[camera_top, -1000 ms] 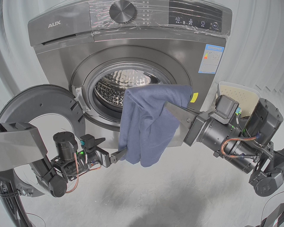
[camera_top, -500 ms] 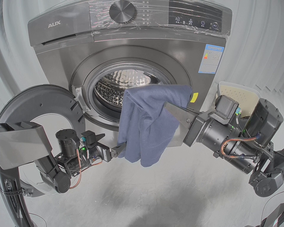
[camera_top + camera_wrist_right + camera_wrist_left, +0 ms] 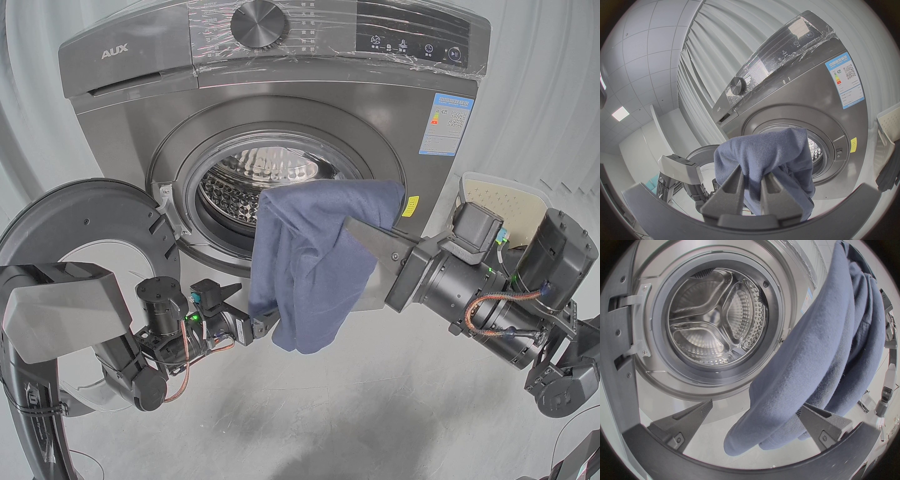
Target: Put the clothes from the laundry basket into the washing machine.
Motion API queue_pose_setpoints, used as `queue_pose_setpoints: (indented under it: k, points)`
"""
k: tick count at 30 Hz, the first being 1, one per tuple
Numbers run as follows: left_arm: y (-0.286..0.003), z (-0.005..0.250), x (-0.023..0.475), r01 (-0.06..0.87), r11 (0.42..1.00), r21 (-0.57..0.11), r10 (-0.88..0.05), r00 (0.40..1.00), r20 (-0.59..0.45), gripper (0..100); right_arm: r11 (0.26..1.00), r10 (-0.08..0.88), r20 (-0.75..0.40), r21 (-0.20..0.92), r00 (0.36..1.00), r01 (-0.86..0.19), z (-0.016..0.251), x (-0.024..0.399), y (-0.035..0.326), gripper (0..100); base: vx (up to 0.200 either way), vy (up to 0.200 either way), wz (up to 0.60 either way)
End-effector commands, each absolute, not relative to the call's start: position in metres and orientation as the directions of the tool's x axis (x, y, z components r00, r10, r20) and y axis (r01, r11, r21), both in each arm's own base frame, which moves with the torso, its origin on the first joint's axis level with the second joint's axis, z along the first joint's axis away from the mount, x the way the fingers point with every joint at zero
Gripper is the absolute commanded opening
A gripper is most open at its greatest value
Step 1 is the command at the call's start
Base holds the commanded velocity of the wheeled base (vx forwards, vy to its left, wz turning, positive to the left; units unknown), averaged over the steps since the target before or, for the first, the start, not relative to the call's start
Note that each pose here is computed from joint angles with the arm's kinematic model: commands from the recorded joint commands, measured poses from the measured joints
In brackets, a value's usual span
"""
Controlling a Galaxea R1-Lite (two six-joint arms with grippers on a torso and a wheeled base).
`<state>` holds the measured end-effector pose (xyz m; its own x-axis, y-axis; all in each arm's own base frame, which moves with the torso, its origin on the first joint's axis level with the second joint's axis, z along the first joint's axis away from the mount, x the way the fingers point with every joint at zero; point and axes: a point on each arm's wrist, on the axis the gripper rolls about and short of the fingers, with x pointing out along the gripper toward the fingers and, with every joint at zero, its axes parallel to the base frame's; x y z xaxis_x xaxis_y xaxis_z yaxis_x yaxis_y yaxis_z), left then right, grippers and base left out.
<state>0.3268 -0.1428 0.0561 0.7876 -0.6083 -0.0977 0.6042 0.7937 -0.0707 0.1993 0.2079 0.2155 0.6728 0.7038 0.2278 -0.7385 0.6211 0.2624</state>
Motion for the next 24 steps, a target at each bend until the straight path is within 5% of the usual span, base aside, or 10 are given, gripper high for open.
queue_pose_setpoints:
  k: [1,16,17,24]
  points:
    - [-0.150,0.049,0.327,0.616,0.785,-0.075,-0.620,0.777,-0.109,100,0.622,0.705,0.224,0.263,0.673,-0.738,0.214,0.200,0.209,0,0.000,0.000,0.00]
    - [-0.156,0.032,0.365,0.590,0.805,-0.062,-0.593,0.803,-0.058,100,0.617,0.709,0.225,0.262,0.669,-0.742,0.214,0.198,0.210,0,0.000,0.000,0.00]
    - [-0.156,0.034,0.367,0.588,0.807,-0.058,-0.590,0.806,-0.043,0,0.617,0.709,0.225,0.262,0.669,-0.742,0.214,0.198,0.210,0,0.000,0.000,0.00]
    - [-0.154,0.044,0.363,0.591,0.806,-0.041,-0.591,0.807,0.019,0,0.624,0.705,0.218,0.263,0.675,-0.736,0.213,0.200,0.208,0,0.000,0.000,0.00]
